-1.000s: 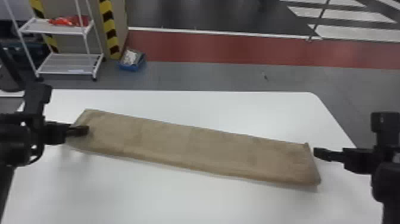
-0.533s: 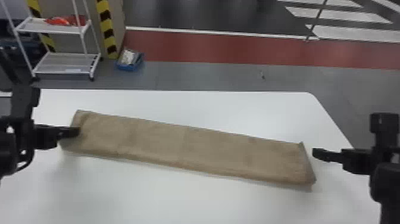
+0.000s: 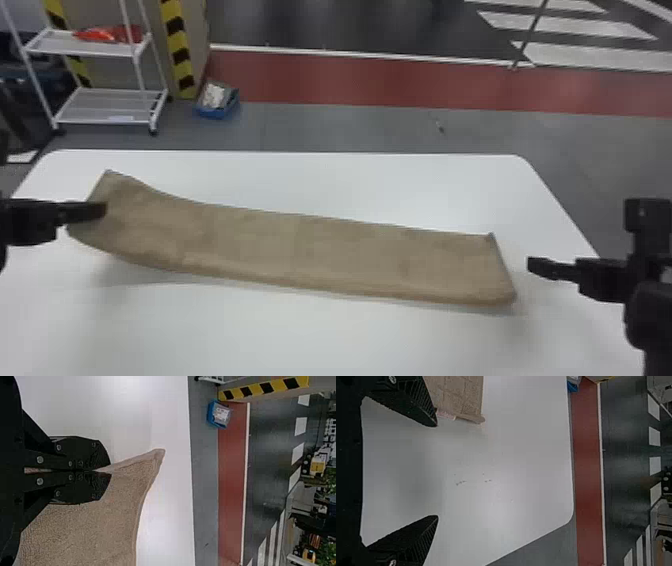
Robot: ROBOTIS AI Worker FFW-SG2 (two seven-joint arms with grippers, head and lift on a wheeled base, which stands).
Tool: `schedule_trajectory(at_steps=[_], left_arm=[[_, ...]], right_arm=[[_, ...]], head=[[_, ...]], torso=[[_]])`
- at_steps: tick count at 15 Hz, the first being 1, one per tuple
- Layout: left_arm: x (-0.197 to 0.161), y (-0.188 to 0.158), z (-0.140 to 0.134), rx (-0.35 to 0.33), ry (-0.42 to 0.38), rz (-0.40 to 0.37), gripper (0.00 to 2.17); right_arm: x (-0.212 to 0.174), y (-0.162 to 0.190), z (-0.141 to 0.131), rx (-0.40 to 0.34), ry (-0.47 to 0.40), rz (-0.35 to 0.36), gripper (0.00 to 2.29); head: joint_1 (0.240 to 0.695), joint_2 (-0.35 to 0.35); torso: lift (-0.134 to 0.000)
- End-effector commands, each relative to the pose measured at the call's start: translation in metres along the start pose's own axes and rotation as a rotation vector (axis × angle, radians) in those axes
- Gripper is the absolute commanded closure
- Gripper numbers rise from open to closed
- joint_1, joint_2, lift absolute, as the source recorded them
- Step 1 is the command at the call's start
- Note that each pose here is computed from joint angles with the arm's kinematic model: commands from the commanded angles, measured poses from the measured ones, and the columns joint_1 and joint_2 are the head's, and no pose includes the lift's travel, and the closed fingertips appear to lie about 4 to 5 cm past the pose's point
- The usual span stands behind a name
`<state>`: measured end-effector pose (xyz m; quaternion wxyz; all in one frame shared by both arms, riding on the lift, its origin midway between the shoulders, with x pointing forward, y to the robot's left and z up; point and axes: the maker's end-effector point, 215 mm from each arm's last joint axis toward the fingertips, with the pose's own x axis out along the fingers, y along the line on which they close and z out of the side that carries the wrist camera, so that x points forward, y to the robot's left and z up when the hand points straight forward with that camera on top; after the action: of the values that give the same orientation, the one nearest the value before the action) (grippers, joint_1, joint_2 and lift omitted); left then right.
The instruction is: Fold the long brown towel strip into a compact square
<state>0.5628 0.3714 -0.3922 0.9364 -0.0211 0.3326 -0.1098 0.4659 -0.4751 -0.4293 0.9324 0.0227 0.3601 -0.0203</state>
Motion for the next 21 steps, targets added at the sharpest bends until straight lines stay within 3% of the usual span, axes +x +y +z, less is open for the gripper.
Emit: schedule_trajectory(at_steps=[1, 4, 6, 7, 9, 11, 12, 15, 17, 19, 21], left_arm=[[-0.020, 0.029, 0.008, -0.012, -0.005, 0.042, 1.91], [-0.046, 0.066, 0.017, -0.035, -0.006, 0.097, 1.91], [-0.059, 0.048, 0.014, -0.078, 0.004, 0.062, 1.91], [-0.064, 0.032, 0.007, -0.087, 0.020, 0.045, 1.91], [-0.071, -0.036, -0.018, -0.118, 0.109, -0.021, 1.91], [-0.074, -0.107, -0.025, -0.089, 0.129, -0.092, 1.91], [-0.072, -0.143, -0.015, -0.039, 0.108, -0.128, 1.91], [-0.064, -0.222, 0.015, 0.076, 0.055, -0.174, 1.91], [-0.057, -0.255, 0.022, 0.125, 0.045, -0.171, 1.91], [-0.050, -0.280, 0.024, 0.151, 0.048, -0.170, 1.91], [-0.034, -0.290, 0.008, 0.162, 0.097, -0.152, 1.91]], right_arm=[[-0.002, -0.003, -0.002, 0.013, -0.005, 0.001, 0.06], [-0.004, -0.004, -0.006, 0.020, -0.009, 0.008, 0.06], [-0.006, -0.004, -0.005, 0.026, -0.015, 0.010, 0.06], [-0.007, -0.003, -0.004, 0.025, -0.020, 0.012, 0.06], [-0.013, -0.004, -0.006, 0.032, -0.026, 0.016, 0.06], [-0.020, -0.006, -0.008, 0.039, -0.032, 0.013, 0.06], [-0.021, -0.008, -0.013, 0.044, -0.026, 0.011, 0.06], [-0.029, -0.014, -0.022, 0.051, -0.030, 0.013, 0.06], [-0.034, -0.020, -0.027, 0.064, -0.038, 0.014, 0.06], [-0.039, -0.028, -0.031, 0.077, -0.048, 0.012, 0.06], [-0.041, -0.033, -0.032, 0.073, -0.051, 0.007, 0.06]], head=[[0.695, -0.116], [0.695, -0.075], [0.695, -0.049], [0.695, -0.045], [0.695, -0.063], [0.695, -0.102], [0.695, -0.167], [0.695, -0.269], [0.695, -0.348], [0.695, -0.350], [0.695, -0.350]], torso=[[-0.125], [-0.125], [-0.125], [-0.125], [-0.125], [-0.125], [-0.125], [-0.125], [-0.125], [-0.125], [-0.125]])
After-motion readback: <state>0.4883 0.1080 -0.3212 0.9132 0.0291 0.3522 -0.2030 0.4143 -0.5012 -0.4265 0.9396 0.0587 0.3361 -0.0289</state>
